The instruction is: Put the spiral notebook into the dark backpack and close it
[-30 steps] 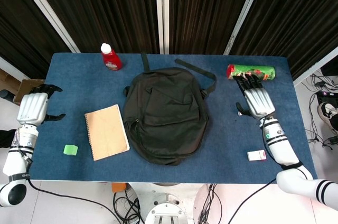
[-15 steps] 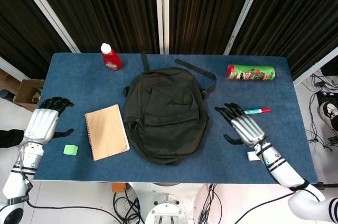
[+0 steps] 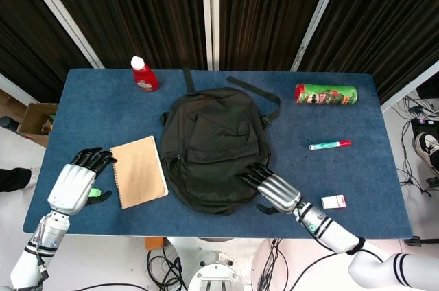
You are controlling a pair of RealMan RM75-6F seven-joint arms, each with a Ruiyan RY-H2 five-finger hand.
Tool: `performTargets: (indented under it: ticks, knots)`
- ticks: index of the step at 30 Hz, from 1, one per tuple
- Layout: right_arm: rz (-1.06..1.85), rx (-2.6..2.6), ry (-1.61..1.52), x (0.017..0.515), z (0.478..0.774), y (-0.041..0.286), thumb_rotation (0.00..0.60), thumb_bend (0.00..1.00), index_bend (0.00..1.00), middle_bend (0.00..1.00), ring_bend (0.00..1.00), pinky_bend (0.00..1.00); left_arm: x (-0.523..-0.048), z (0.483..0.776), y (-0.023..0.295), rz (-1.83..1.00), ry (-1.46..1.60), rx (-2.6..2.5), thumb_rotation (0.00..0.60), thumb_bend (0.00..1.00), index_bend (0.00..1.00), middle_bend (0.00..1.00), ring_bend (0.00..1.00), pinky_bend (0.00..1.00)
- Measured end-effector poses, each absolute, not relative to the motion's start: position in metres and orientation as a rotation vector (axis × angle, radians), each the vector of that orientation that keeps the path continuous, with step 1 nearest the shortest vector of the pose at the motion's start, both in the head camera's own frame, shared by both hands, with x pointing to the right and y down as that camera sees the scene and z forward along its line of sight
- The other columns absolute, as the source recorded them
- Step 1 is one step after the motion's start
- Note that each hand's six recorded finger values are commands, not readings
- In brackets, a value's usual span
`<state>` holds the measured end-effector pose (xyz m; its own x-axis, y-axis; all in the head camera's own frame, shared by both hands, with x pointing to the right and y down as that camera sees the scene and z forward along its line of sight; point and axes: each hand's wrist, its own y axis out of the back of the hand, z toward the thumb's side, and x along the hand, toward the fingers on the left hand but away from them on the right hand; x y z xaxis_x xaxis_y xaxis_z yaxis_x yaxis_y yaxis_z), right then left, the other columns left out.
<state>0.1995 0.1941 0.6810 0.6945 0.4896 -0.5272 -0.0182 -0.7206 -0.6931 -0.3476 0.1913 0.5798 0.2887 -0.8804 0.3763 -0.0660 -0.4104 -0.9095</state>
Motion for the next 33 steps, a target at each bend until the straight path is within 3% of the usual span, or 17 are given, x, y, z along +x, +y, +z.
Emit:
performTargets:
  ticks: [9,20,28,33]
  knots:
    - [0.959,-2.209,-0.352,0.177,0.693,0.182,0.600,0.34,0.10,0.18,0.00,0.00,-0.355,0.579,0.194,-1.240,0.877,-1.701,0.600,0.00,0.30,0.23,0.17,0.21]
    - [0.901,-2.217,-0.381,0.159,0.688,0.175,0.600,0.53,0.16,0.23,0.00,0.00,-0.359,0.576,0.196,-1.242,0.886,-1.688,0.600,0.00,0.30,0.23,0.17,0.21]
    - [0.885,-2.244,-0.405,0.149,0.683,0.168,0.600,0.57,0.40,0.37,0.10,0.00,-0.361,0.576,0.197,-1.246,0.890,-1.687,0.600,0.00,0.30,0.23,0.17,0.21]
    - [0.894,-2.277,-0.465,0.141,0.683,0.160,0.600,0.50,0.57,0.50,0.21,0.01,-0.363,0.578,0.198,-1.248,0.884,-1.685,0.600,0.00,0.30,0.23,0.17,0.21]
